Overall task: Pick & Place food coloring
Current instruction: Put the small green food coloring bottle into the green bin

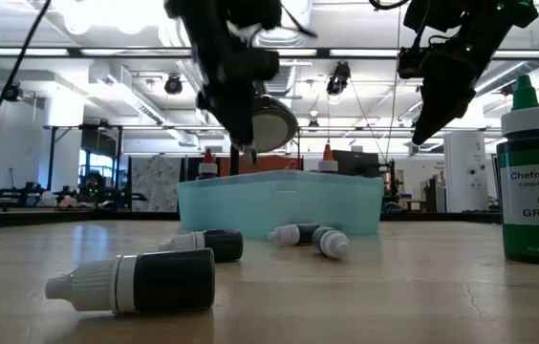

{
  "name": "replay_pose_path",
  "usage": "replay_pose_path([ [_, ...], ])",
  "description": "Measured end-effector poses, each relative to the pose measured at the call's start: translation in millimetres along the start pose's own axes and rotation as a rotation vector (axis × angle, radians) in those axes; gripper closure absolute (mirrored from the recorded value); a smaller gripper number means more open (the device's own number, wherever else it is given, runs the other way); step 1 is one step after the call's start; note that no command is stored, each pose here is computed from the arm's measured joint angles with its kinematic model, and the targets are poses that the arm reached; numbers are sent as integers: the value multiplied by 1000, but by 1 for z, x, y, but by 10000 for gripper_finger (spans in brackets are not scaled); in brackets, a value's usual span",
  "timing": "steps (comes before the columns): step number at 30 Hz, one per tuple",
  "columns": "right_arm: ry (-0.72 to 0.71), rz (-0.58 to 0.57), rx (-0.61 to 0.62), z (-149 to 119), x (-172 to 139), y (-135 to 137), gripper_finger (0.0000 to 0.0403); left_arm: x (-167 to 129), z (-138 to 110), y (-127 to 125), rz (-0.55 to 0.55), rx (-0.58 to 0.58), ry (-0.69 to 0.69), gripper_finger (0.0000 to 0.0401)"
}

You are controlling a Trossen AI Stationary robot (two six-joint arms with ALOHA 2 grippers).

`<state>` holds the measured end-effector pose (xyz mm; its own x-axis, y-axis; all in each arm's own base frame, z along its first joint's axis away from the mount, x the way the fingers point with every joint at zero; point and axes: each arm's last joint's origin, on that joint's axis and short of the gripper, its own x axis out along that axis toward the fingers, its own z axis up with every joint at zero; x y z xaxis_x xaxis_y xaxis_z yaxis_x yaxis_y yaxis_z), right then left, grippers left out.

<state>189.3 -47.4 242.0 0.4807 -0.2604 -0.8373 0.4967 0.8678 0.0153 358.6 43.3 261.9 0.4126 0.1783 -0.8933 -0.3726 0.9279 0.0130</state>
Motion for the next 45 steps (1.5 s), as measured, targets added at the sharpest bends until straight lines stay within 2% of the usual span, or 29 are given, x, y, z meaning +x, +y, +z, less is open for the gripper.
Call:
replay_pose_path([
  [3,-1,-1,0,0,0,0,365,24,2,9,21,-38,64,371],
  [6,0,-1,9,0,0,0,365,41,7,7,23,-65,99,371],
  [12,0,-1,26,0,0,0,365,64,19,-5,34,-84,164,371],
  [17,0,-1,30,0,0,0,365,77,20,-7,53,-112,213,371],
  [22,0,-1,29,0,0,0,365,78,19,-7,56,-118,224,369],
  [31,-3,-9,19,0,0,0,365,78,18,-7,57,-118,225,329],
  [40,-4,-9,19,0,0,0,365,78,18,-7,58,-120,226,310],
  [45,-4,-8,18,0,0,0,365,61,27,-8,55,-122,196,309],
])
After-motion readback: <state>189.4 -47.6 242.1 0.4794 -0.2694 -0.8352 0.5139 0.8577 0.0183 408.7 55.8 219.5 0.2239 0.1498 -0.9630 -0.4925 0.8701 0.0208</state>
